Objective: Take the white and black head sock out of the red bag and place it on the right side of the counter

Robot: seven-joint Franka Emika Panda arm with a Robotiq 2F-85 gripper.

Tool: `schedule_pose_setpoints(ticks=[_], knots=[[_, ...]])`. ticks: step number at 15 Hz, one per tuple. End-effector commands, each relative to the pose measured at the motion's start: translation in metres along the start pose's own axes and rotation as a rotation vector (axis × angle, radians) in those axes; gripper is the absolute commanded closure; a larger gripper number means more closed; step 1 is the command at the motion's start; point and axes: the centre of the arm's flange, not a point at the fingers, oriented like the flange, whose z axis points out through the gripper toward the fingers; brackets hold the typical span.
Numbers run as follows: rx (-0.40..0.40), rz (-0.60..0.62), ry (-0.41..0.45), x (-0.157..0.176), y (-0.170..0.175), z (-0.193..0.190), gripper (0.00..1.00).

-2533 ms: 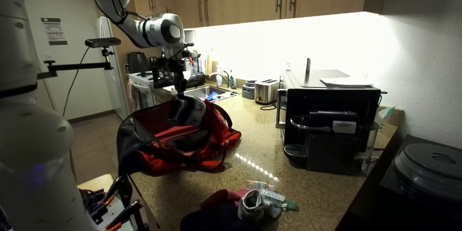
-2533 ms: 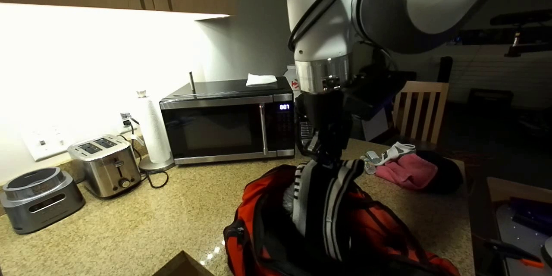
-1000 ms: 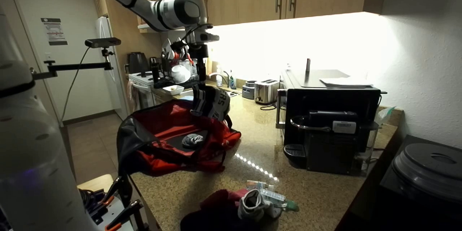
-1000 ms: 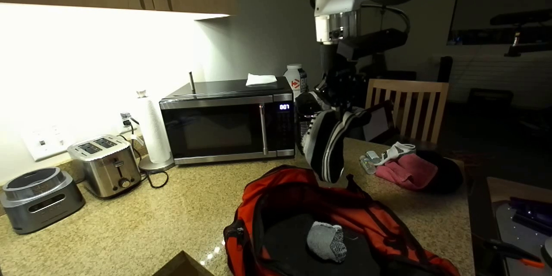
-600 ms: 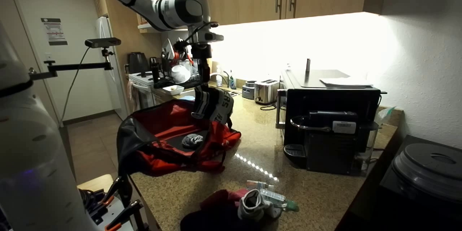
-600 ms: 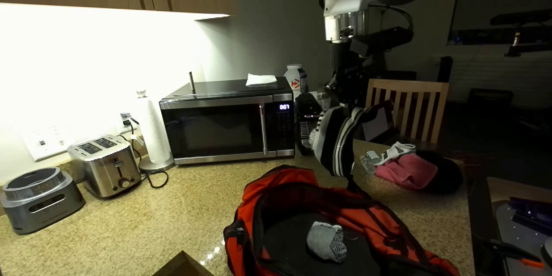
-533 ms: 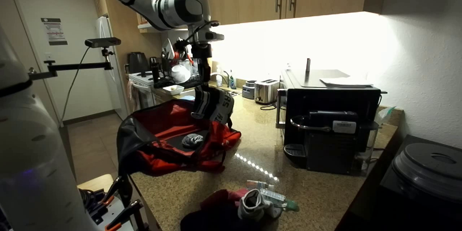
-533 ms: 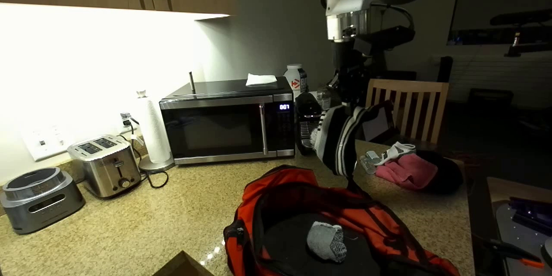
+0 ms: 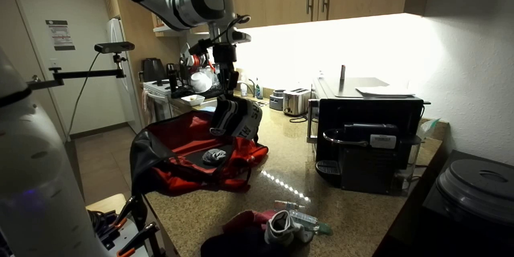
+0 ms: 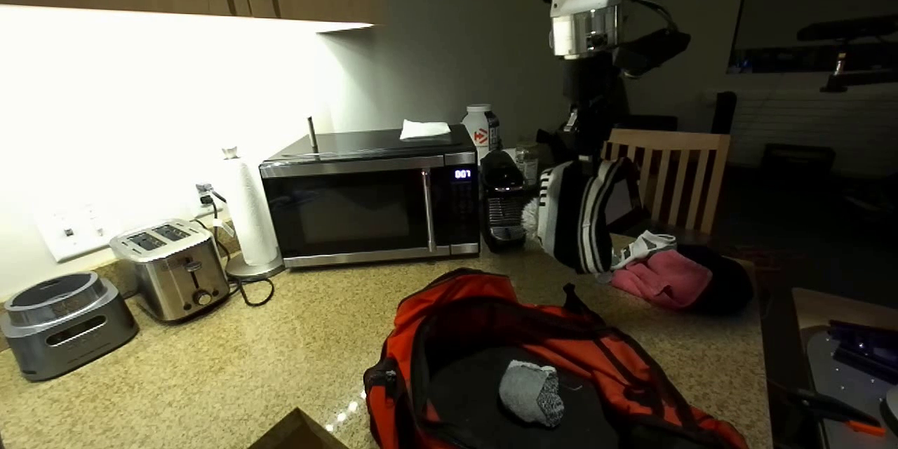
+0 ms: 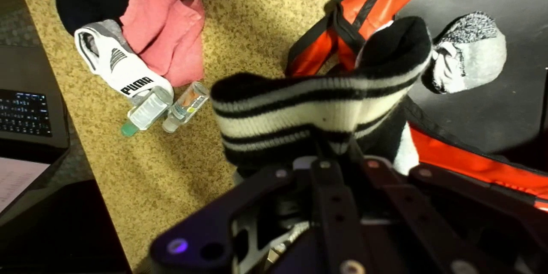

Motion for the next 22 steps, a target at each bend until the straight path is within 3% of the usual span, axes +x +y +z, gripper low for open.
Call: schedule_pose_setpoints(ticks=[1,10,22], knots=[[-0.026,-0.022,0.009,-0.011,0.029,-0.001,0.94],[0.001,0.114,0.000,-0.015,0.078,0.004,0.94],[0.004,0.127,-0.010,-0.005,0.078,0.005,0.92]])
